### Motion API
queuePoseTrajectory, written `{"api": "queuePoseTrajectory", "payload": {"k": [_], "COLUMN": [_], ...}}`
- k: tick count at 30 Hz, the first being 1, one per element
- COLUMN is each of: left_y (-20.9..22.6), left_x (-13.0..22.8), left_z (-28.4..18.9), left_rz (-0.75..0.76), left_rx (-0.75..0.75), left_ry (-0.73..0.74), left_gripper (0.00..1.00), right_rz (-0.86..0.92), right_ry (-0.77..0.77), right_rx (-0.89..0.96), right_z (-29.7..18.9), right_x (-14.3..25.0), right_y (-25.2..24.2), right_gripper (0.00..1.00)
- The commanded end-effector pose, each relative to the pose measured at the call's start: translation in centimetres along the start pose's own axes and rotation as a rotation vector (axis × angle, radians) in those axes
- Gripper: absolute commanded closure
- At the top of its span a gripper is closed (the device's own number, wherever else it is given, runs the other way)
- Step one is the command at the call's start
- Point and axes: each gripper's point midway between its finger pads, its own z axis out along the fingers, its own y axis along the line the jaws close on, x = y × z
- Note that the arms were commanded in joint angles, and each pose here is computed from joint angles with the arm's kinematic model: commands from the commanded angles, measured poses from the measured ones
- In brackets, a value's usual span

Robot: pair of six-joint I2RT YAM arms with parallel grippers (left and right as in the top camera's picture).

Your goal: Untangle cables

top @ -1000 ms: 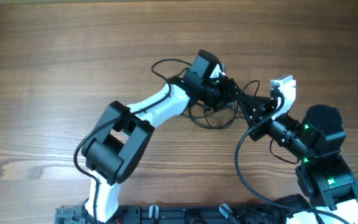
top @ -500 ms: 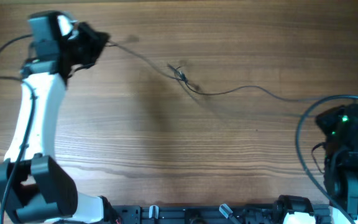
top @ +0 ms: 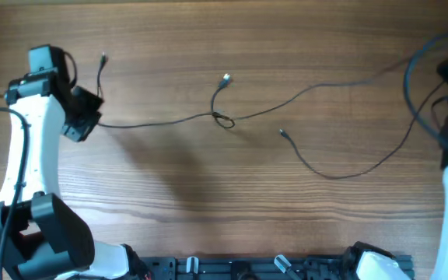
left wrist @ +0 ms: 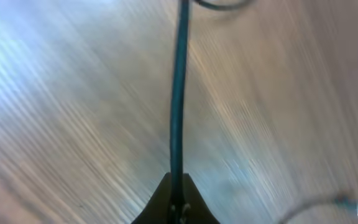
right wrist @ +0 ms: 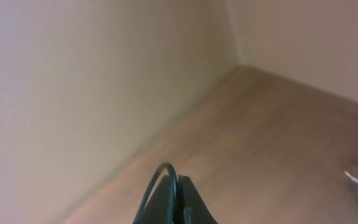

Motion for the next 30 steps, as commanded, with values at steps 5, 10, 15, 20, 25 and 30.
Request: {"api": "queuePoseTrajectory", "payload": {"k": [5, 10, 15, 20, 25, 30], "left_y": [-1.4, 0.9, 2.8, 3.9, -5.7, -18.4], "left_x": [1.7, 1.7, 1.8, 2.4, 4.8, 7.7], "left_z": [0.4, 1.4, 0.9, 0.6, 1.9, -1.3], "left_rz": [0.036, -0.125, -0.118, -0.240, -0.237, -0.046], "left_rx": [-0.030, -0.212, -0.301, -0.343, 0.059, 0.498], "left_ry": [-0.019, -0.110, -0.127, -0.128, 0.056, -0.014], "left_gripper": [0.96, 0.96, 0.96, 0.96, 0.96, 0.96], "right_rz": [-0.293, -0.420, -0.419, -0.458, -0.178, -0.268], "right_ry": [-0.358, -0.568, -0.468, -0.046, 0.555, 0.861], "right_rx": [-0.260, -0.042, 0.064, 0.133, -0.574, -1.110], "right_z": [-0.6, 2.2, 11.9, 20.9, 16.1, 4.6], "right_x": [-14.5, -20.8, -17.3, -4.8, 10.6, 20.1], "right_y": [9.2, 6.0, -0.7, -8.0, 3.2, 16.7], "right_gripper": [0.96, 0.95, 0.96, 0.96, 0.95, 0.95]}}
